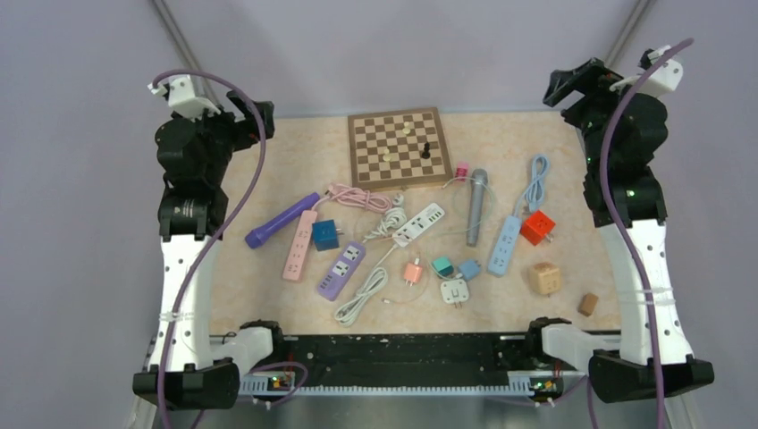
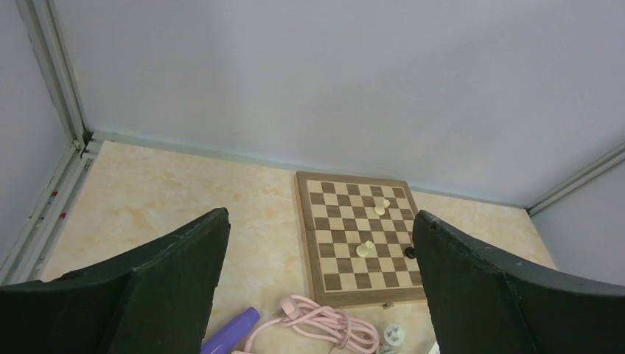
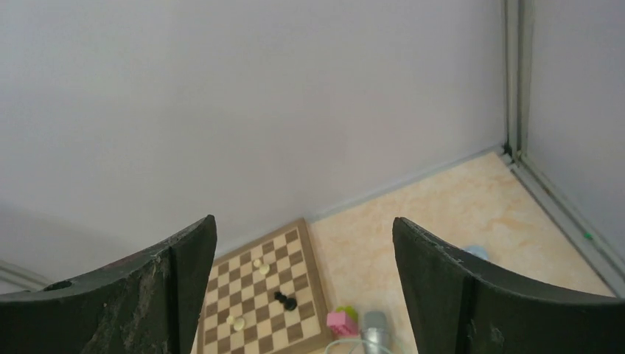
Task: Insert the plug
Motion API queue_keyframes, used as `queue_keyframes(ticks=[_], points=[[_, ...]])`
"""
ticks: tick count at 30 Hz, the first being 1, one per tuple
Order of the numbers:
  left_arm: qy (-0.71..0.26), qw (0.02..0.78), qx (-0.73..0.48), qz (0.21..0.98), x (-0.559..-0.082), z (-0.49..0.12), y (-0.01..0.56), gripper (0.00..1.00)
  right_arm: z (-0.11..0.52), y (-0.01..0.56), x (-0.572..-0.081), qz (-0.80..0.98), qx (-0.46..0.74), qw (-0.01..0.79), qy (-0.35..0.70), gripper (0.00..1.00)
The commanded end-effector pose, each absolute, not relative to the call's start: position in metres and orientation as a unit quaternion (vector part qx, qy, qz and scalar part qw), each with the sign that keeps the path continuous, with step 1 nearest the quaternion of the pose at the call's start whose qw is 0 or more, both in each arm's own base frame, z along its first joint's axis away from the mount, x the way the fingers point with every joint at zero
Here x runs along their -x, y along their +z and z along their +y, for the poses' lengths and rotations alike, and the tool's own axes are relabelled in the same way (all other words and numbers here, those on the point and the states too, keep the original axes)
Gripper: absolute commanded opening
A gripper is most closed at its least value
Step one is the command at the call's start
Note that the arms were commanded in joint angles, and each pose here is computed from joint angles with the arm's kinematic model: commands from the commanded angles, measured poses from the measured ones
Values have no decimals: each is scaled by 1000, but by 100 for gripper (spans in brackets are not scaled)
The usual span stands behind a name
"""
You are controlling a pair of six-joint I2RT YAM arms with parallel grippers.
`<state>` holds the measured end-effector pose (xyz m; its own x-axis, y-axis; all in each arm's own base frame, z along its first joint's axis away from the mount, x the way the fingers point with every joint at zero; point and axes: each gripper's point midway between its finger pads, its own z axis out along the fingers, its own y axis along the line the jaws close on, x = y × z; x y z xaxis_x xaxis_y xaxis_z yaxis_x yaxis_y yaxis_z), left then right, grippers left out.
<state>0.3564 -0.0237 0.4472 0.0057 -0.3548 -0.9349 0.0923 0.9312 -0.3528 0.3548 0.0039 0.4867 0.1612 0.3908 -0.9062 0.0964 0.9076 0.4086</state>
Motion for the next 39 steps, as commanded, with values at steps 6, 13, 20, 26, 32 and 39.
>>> queue_keyframes(ticks=[6, 13, 20, 26, 32, 39], points=[[-229, 697, 57, 677, -358, -50, 405, 99, 39, 408, -388, 735, -163, 641, 152, 89], [-218, 567, 162, 777, -362, -47, 268, 97, 54, 335, -384, 787, -188, 566, 157, 86], [-113, 423, 242, 866, -359, -49, 166, 96, 109, 294, -383, 819, -148, 523, 181, 82], [-39, 334, 266, 903, -353, -51, 123, 95, 143, 280, -377, 831, -127, 500, 207, 82], [-75, 328, 222, 915, -361, -74, 118, 93, 151, 265, -375, 842, -122, 479, 216, 80], [-89, 300, 167, 935, -348, -97, 98, 93, 155, 250, -373, 852, -117, 462, 215, 80]])
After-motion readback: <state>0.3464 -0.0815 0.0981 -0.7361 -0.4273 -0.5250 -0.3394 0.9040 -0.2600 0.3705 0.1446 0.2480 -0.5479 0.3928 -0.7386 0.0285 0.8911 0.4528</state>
